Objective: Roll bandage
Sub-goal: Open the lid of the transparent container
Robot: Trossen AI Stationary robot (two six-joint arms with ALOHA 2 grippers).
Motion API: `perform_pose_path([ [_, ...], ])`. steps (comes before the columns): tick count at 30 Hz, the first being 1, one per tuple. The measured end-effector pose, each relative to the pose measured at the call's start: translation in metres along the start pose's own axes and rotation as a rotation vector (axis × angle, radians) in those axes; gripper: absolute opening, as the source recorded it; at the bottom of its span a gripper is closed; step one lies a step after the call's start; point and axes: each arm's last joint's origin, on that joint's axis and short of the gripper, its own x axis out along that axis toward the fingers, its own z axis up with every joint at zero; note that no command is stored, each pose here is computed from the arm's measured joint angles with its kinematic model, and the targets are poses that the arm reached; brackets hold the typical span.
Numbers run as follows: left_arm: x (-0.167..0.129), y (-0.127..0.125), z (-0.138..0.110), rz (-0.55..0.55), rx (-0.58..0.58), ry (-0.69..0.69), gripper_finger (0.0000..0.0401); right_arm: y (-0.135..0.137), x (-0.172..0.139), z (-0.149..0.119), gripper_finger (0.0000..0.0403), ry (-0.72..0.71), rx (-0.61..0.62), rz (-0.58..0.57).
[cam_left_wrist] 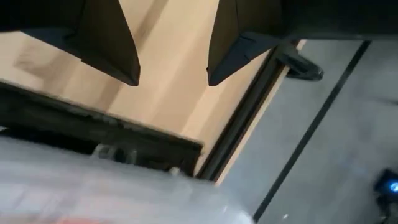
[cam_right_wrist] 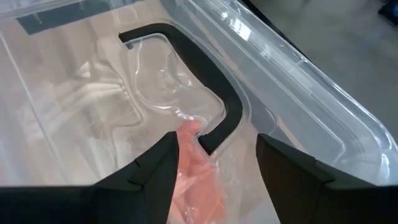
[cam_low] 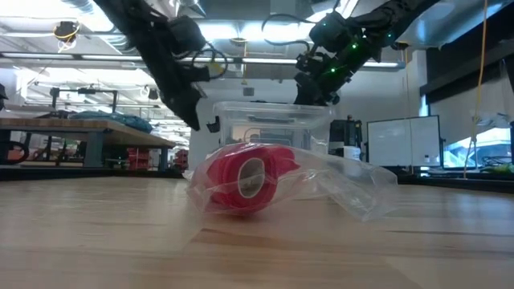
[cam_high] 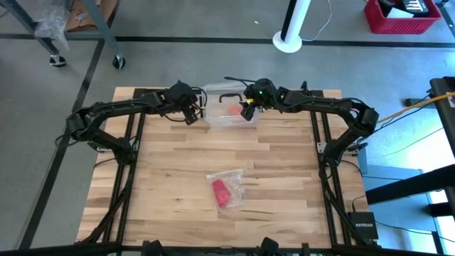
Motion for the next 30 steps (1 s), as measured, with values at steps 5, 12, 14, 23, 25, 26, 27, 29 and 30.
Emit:
perform_pose_path([
  [5,-0.009,0.003,0.007,0.011,-0.006,-0.048,0.0182,0.000,-0.001,0.002,0.0221,-0.004,0.001,0.001],
  [12,-0.048,0.016,0.020,0.032,-0.029,-0.203,0.0182,-0.004,-0.026,0.027,0.0221,-0.056,0.005,0.015],
  [14,-0.054,0.018,0.021,-0.005,-0.054,-0.237,0.0182,-0.007,-0.044,0.038,0.0221,-0.082,0.011,0.012],
  [23,-0.029,0.032,0.010,-0.376,-0.264,-0.270,0.0182,-0.057,-0.078,0.021,0.0221,-0.069,0.295,0.136],
  [25,-0.021,0.035,0.002,-0.383,-0.335,-0.267,0.0182,-0.066,-0.073,0.007,0.0221,-0.030,0.350,0.177],
  [26,-0.018,0.038,-0.003,-0.376,-0.376,-0.263,0.0182,-0.070,-0.070,-0.001,0.0221,-0.014,0.374,0.193],
  [27,-0.014,0.040,-0.008,-0.375,-0.422,-0.258,0.0182,-0.074,-0.068,-0.007,0.0221,-0.010,0.400,0.207],
  [29,-0.008,0.040,-0.015,-0.418,-0.491,-0.273,0.0182,-0.078,-0.063,-0.017,0.0221,-0.017,0.437,0.237],
  [30,-0.006,0.038,-0.017,-0.447,-0.515,-0.289,0.0182,-0.078,-0.060,-0.023,0.0221,-0.014,0.458,0.259],
])
